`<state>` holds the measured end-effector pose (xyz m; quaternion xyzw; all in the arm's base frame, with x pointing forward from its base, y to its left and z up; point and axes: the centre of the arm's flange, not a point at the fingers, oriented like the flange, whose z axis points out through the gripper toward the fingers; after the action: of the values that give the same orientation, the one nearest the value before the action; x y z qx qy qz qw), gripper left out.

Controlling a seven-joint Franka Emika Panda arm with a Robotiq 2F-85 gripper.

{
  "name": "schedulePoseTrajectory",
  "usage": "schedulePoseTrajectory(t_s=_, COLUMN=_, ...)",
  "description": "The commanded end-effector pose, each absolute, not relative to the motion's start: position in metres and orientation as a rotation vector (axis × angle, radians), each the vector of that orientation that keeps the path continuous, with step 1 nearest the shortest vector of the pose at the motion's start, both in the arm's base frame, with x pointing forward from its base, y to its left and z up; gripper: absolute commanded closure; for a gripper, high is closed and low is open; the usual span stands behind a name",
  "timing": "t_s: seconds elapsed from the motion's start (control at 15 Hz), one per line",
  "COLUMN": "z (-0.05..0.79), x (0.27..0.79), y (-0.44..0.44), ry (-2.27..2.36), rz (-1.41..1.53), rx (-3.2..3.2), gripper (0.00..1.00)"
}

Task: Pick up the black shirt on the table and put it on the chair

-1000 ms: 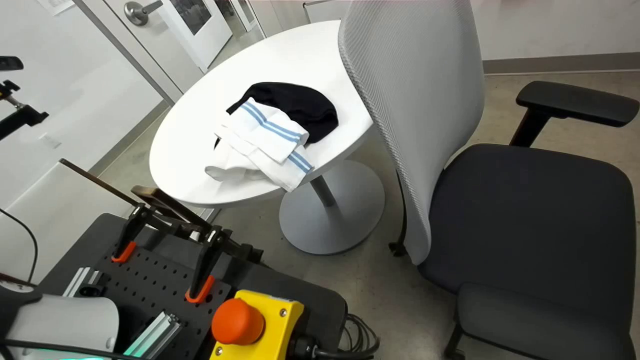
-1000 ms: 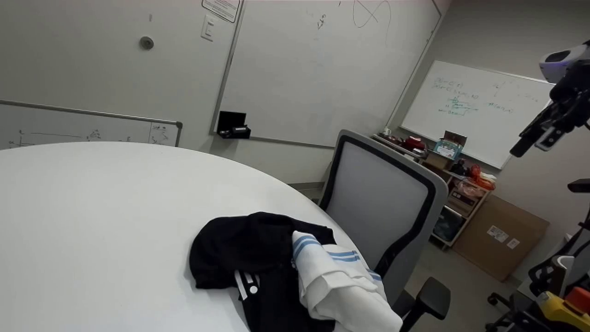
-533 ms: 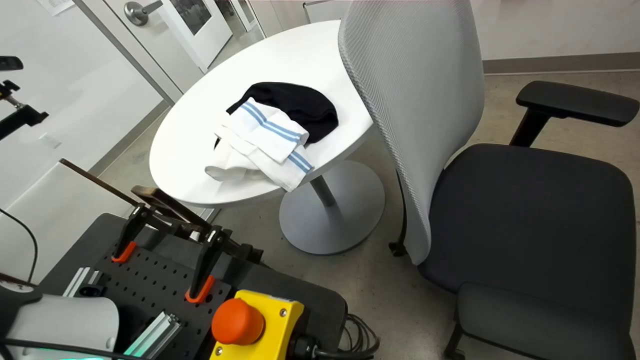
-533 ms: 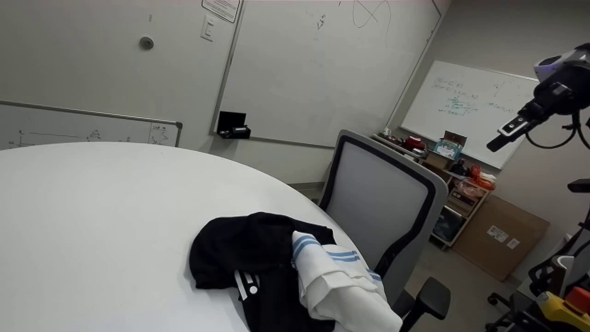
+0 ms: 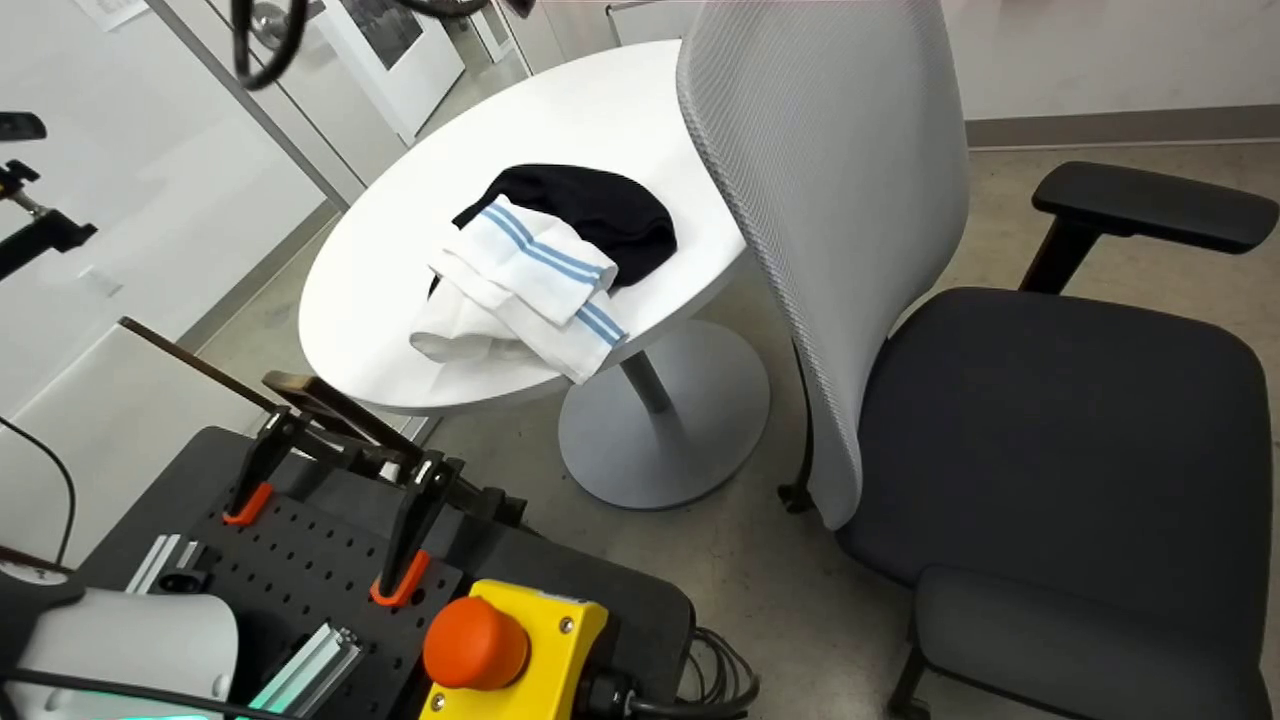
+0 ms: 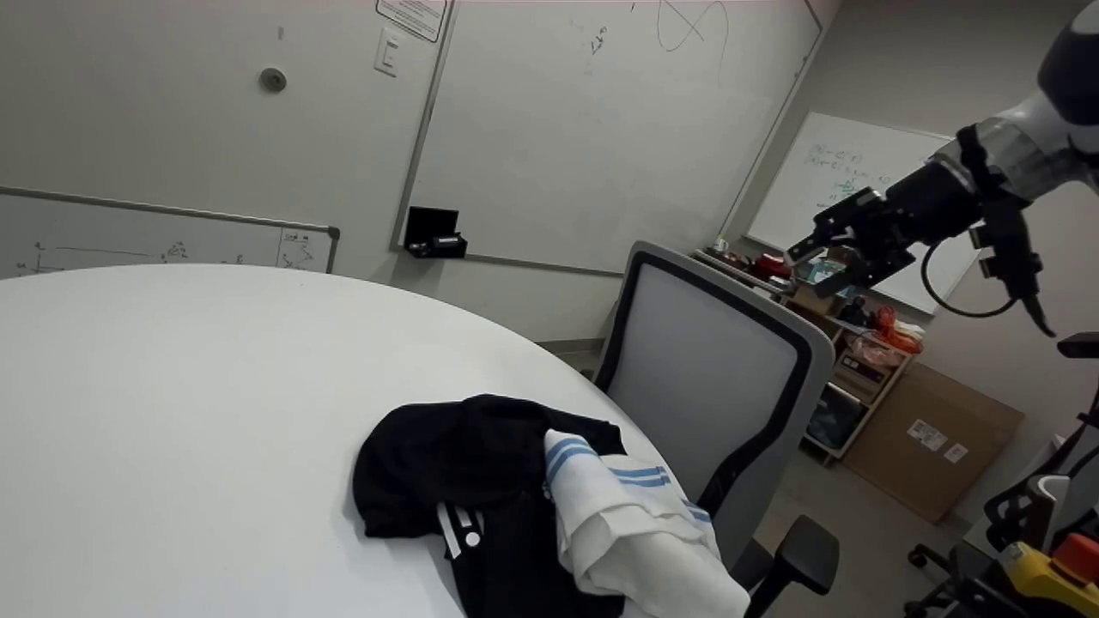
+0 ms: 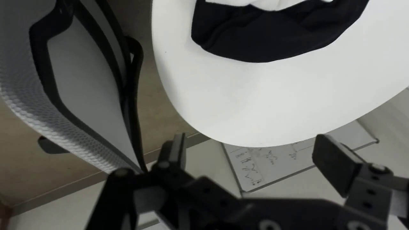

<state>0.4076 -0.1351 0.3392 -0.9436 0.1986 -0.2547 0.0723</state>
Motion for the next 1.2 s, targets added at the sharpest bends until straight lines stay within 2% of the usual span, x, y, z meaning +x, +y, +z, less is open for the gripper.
schedulePoseTrajectory(t_s=0.0, z=0.294, x=0.461, y=-0.128, ry=0.884, rz=-0.744, rx=-2.839, gripper=0.00)
schedulePoseTrajectory(t_s=0.6, z=0.185, x=0.526, y=-0.125, ry=1.377, rz=-0.251, rx=-2.718, gripper=0.00)
schedulePoseTrajectory(t_s=1.13, z=0.143, x=0.579, y=-0.103, ry=1.548, rz=-0.134, rx=-2.595, gripper=0.00)
